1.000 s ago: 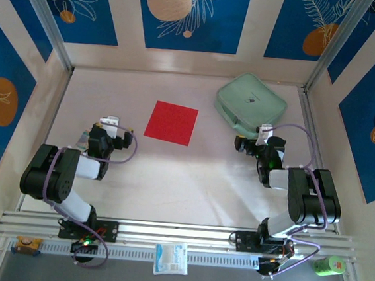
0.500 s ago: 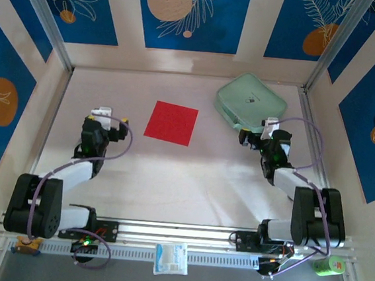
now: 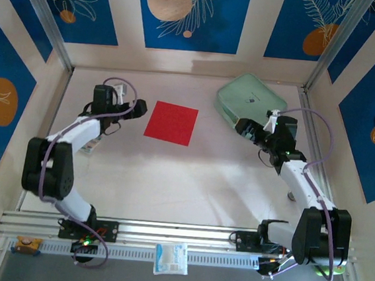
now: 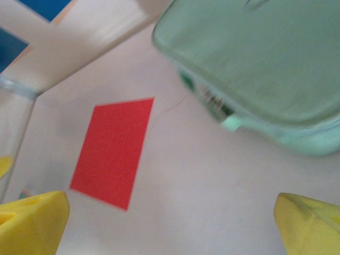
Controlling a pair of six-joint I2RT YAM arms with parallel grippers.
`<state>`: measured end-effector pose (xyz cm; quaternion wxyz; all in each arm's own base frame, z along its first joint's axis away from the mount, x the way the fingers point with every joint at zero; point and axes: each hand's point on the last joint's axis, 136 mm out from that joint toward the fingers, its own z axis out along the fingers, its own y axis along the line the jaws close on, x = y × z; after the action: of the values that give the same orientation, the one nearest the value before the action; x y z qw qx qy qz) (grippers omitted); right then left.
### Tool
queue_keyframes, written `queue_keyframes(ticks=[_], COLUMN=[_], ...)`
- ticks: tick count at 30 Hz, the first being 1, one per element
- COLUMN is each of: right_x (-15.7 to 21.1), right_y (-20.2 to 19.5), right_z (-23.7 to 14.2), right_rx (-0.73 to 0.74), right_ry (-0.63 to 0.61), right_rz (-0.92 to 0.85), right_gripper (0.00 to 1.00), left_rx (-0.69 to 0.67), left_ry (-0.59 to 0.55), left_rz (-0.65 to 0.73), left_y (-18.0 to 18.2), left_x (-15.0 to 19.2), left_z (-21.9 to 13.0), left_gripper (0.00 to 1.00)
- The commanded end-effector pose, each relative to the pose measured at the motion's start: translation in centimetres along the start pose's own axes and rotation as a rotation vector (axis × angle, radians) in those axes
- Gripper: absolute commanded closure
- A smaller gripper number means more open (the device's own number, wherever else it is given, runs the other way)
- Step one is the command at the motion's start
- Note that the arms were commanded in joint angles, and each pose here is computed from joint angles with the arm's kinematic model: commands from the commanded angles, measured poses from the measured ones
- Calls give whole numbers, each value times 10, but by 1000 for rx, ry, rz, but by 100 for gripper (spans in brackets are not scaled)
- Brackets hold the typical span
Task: Fold a paper plane with a square sheet of paper (pick it up from the middle)
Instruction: Move the square sheet of paper to the center of the table.
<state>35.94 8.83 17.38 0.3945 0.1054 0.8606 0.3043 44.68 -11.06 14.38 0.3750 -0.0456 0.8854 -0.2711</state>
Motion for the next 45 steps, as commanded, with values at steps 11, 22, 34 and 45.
queue_keyframes(ticks=[11,22,34,45], right_x=[75,97,117,140], right_y=[27,26,34,35], right_z=[22,28,23,12], right_rx=[-41,-33,-24,12], right_ry=[238,291,334,354], right_rz=[147,200,204,204], right_gripper=[1,1,1,1], left_rx=[40,-4,-101,-92], left_ry=[468,563,617,453], left_rz=[18,1,27,16], left_y=[-62,-62,-48,-69], left_x=[65,109,175,194], left_z=[91,116,82,14], left_gripper=[0,0,0,0])
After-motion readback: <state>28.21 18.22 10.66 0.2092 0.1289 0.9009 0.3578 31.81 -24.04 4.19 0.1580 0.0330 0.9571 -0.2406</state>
